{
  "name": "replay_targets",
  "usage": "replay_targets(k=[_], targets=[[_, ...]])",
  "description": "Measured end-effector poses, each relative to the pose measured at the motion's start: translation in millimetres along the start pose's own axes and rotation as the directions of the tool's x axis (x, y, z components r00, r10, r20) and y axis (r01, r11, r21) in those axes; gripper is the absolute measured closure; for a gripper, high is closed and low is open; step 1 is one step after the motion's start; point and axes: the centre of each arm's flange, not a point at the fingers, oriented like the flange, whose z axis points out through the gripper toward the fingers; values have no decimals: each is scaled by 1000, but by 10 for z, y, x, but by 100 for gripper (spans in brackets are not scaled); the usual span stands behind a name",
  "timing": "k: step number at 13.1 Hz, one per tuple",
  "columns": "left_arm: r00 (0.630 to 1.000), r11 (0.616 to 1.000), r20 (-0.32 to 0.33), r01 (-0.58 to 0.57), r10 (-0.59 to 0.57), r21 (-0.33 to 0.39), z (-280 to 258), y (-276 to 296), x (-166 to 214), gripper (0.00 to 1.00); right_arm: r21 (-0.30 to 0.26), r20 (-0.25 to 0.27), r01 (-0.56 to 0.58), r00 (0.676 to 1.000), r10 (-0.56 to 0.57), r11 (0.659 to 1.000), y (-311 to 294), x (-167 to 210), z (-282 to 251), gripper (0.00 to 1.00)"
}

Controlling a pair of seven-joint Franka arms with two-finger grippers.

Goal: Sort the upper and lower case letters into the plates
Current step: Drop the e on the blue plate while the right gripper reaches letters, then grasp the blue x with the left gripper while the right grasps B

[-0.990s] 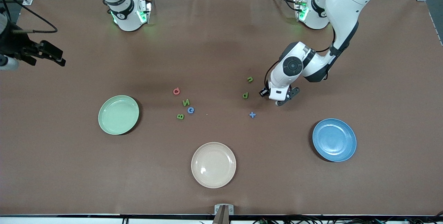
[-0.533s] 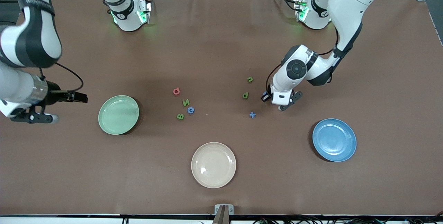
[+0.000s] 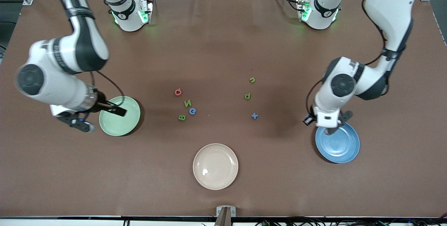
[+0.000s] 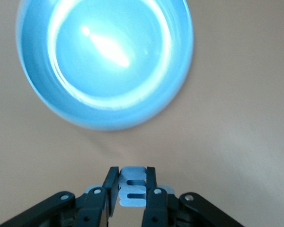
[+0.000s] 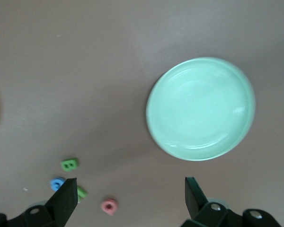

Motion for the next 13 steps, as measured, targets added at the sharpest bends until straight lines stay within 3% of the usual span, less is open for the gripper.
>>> replay_targets(k=[5,8,12,13], targets=[[996,996,14,-89,89,-15,176,-457,818,73,29,-39,-159,986,160,987,-827,-763,959,0],[993,994,48,-106,107,-26,547,-487,1010,70,49,-52,-211,976,213,976,-1132,-1047,1521,0],[990,991,39,-133,133,-11,729,-469,1033,26,23,-87,-198,976,200,980,-1152,-1066,1993,4],[988,990,57,-142,141,3,708,-408,958,15,19,-97,-197,975,198,980,-1125,-1017,2006,14]])
